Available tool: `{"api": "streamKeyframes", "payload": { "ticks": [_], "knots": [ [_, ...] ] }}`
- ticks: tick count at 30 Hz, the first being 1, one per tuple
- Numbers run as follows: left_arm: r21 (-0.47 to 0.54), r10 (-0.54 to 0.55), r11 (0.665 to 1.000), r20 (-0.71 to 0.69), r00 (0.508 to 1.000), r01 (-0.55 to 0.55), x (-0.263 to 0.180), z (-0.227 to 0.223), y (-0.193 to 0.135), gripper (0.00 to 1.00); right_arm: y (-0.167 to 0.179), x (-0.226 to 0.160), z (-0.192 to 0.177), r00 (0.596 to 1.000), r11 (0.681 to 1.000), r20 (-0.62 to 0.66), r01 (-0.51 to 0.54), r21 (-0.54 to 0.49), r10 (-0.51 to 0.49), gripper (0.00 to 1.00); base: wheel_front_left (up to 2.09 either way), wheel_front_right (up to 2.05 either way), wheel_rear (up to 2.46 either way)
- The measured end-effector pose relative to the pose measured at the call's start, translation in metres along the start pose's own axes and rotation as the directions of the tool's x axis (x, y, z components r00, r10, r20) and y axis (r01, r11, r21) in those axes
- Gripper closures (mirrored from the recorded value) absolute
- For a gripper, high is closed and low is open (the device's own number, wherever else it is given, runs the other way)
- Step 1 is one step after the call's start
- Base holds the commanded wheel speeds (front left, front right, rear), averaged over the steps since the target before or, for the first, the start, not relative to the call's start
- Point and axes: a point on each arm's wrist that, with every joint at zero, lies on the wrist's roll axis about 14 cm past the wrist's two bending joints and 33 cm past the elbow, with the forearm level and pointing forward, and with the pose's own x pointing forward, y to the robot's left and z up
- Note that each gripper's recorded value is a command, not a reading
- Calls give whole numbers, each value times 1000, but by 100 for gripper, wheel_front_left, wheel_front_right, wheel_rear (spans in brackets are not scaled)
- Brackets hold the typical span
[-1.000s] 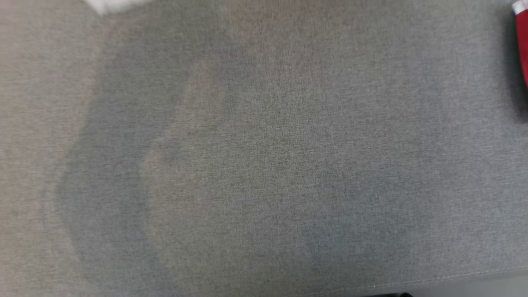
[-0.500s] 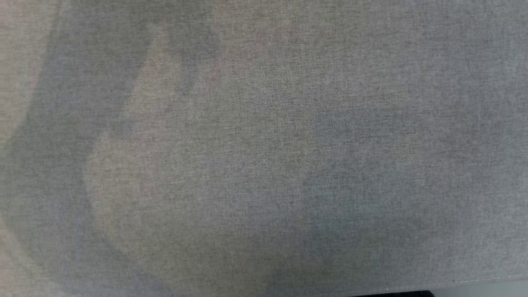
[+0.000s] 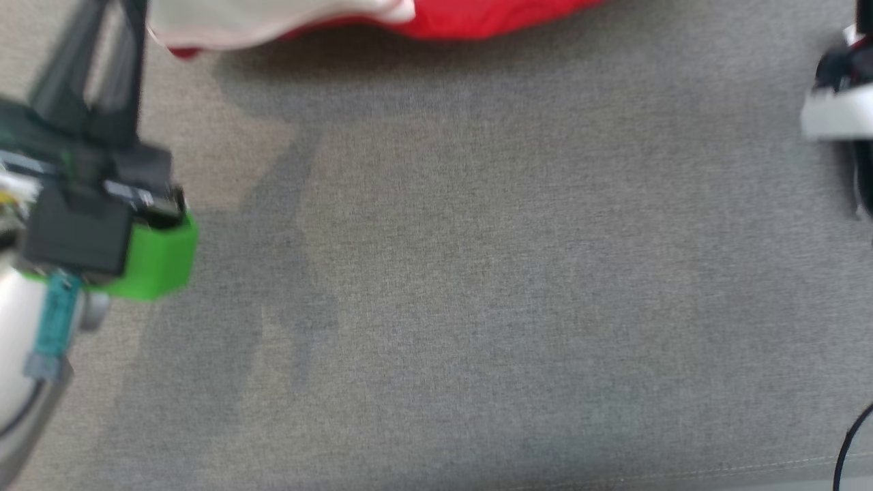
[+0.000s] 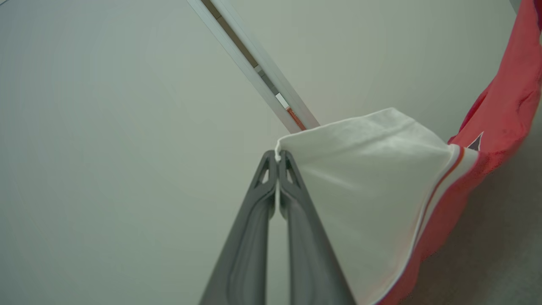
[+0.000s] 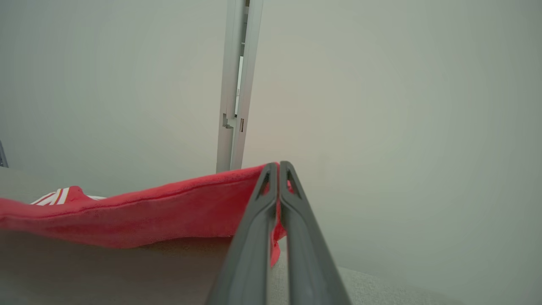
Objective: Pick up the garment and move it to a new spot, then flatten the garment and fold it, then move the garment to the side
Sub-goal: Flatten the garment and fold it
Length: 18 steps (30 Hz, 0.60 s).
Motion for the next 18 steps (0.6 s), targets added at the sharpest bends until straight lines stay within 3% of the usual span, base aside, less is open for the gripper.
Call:
{"api": "streamKeyframes", "payload": {
  "ticks": [9, 18],
  "knots": [
    [-120, -51, 992, -172, 984, 30, -84, 4, -41, 100, 0, -94, -2, 990, 997, -122, 72, 33, -68, 100, 0, 0, 0],
    [-176, -51, 984, -253, 966, 6, -135, 16, -64, 100, 4, -158, -10, 969, 988, -219, 138, 76, -119, 100, 0, 0, 0]
  ]
}}
